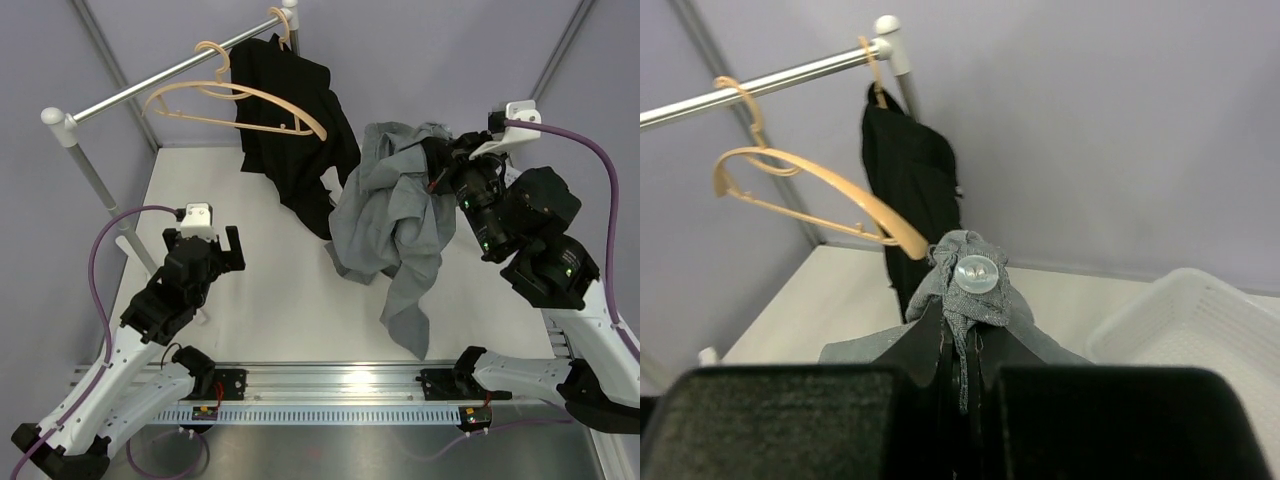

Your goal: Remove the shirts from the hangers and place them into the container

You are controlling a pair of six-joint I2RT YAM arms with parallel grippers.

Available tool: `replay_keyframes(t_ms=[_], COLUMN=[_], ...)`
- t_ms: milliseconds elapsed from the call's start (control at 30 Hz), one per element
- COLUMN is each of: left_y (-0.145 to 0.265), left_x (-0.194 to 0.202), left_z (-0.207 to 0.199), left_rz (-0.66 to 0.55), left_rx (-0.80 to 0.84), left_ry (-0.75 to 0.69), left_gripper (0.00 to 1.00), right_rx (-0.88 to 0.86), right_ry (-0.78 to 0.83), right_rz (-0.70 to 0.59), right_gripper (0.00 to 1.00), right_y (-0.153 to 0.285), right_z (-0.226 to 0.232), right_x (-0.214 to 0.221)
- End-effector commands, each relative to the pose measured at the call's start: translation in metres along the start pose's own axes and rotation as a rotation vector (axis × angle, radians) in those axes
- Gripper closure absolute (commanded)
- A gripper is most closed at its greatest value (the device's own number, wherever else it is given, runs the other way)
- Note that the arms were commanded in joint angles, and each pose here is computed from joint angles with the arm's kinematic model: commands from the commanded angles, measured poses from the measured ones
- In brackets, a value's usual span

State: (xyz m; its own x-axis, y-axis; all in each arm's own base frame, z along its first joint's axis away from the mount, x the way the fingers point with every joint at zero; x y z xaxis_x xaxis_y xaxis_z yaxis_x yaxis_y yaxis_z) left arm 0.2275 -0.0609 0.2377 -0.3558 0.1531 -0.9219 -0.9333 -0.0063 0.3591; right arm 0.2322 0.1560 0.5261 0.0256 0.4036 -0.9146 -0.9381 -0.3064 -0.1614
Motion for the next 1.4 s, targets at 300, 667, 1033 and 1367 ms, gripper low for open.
replay_keyframes(t_ms=[300,667,1033,1367], left_y=[-0.002,-0.003,-0.005,-0.004], left_x=[-0.004,-0.002,-0.001,-0.002], left_z=[0.002,0.0,-0.004,-0.005], left_rz=[-0.02,-0.012,-0.004,-0.009], left_rx=[-0.015,-0.006,0.013,0.02], left_ry=[0.01,0.005,0.0,0.003], left_gripper=[0.01,0.01,0.01,0.01], right_rx=[0.219,0.333,0.356,0.361], right_ry=[0.09,0.159,0.165,0.143], right_rz=[-0.337,-0.512,-0.646,-0.49], right_gripper=[1.0,1.0,1.0,1.0], right_y=[-0.018,-0.052,-0.101,-0.157], right_z=[-0.035,-0.065,-0.131,-0.191], right_x=[-0.122,-0.192,-0.222,-0.139])
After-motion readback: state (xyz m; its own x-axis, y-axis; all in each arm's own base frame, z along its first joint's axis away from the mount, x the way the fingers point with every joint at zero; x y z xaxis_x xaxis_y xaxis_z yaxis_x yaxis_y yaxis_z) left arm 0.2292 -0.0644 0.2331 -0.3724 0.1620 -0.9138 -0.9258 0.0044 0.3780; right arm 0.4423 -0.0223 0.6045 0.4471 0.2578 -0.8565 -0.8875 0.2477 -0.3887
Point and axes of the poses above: each gripper's point midway between its finger pads, its own y axis back along the fingers, its own z axis along the line the jaws close on, x = y × z, the point moved 2 cm from there along y, back along the fingers, and after that the axes turned 11 degrees about -y, right-handed, at the moved point
